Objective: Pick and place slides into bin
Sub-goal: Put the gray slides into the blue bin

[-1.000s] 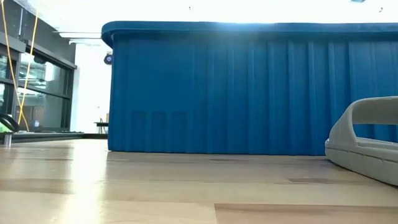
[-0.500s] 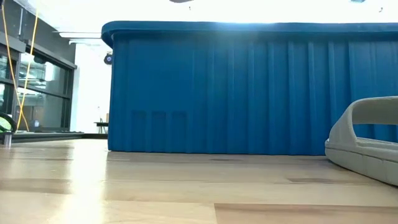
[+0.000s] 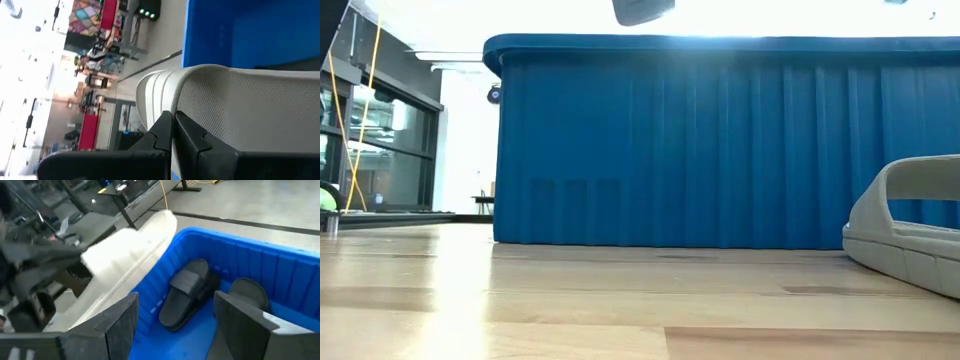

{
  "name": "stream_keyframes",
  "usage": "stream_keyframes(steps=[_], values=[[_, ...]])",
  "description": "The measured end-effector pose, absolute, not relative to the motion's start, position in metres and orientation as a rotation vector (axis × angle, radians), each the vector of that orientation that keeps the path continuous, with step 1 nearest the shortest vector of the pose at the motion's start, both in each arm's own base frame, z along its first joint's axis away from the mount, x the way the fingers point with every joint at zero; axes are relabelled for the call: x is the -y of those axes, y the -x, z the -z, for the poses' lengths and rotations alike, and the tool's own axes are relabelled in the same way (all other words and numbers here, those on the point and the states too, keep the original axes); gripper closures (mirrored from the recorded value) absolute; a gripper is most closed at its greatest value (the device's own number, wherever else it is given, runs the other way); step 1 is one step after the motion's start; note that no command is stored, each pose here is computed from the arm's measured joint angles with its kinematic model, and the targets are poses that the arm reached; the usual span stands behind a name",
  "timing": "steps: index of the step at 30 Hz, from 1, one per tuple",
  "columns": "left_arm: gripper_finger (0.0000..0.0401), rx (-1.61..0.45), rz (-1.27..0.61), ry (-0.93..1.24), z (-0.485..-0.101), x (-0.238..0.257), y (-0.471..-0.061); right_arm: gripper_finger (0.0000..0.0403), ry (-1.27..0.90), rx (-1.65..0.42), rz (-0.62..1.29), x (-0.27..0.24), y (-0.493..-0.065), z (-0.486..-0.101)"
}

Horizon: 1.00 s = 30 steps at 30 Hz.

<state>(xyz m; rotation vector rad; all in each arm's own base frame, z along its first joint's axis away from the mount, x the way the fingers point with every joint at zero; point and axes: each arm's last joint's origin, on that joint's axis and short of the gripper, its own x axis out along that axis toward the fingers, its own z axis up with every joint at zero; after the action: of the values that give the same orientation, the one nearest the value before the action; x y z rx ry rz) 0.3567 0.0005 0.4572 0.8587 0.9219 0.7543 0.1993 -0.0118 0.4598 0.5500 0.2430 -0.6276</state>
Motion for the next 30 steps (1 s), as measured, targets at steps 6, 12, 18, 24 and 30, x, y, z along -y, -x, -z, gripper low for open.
stream_keyframes(steps=[6, 12, 18, 24, 30], values=[[0.0401, -0.88, -0.714, -0.919, -0.464, -0.001, -0.364, 0.0155, -0.634, -0.196, 0.626, 0.039, -0.178, -0.469], [0.0401, -0.827, -0.712, -0.974, -0.473, -0.001, -0.37, 0.0155, -0.752, -0.163, 0.531, 0.07, -0.177, -0.472], [0.0401, -0.805, -0.706, -0.973, -0.475, -0.004, -0.372, 0.0155, -0.806, -0.182, 0.508, 0.098, -0.179, -0.467], [0.0401, -0.817, -0.736, -0.957, -0.474, -0.013, -0.372, 0.0155, -0.842, -0.171, 0.483, 0.127, -0.182, -0.463], [0.0401, -0.87, -0.78, -0.942, -0.465, -0.031, -0.375, 0.0155, -0.877, -0.12, 0.404, 0.142, -0.189, -0.465]])
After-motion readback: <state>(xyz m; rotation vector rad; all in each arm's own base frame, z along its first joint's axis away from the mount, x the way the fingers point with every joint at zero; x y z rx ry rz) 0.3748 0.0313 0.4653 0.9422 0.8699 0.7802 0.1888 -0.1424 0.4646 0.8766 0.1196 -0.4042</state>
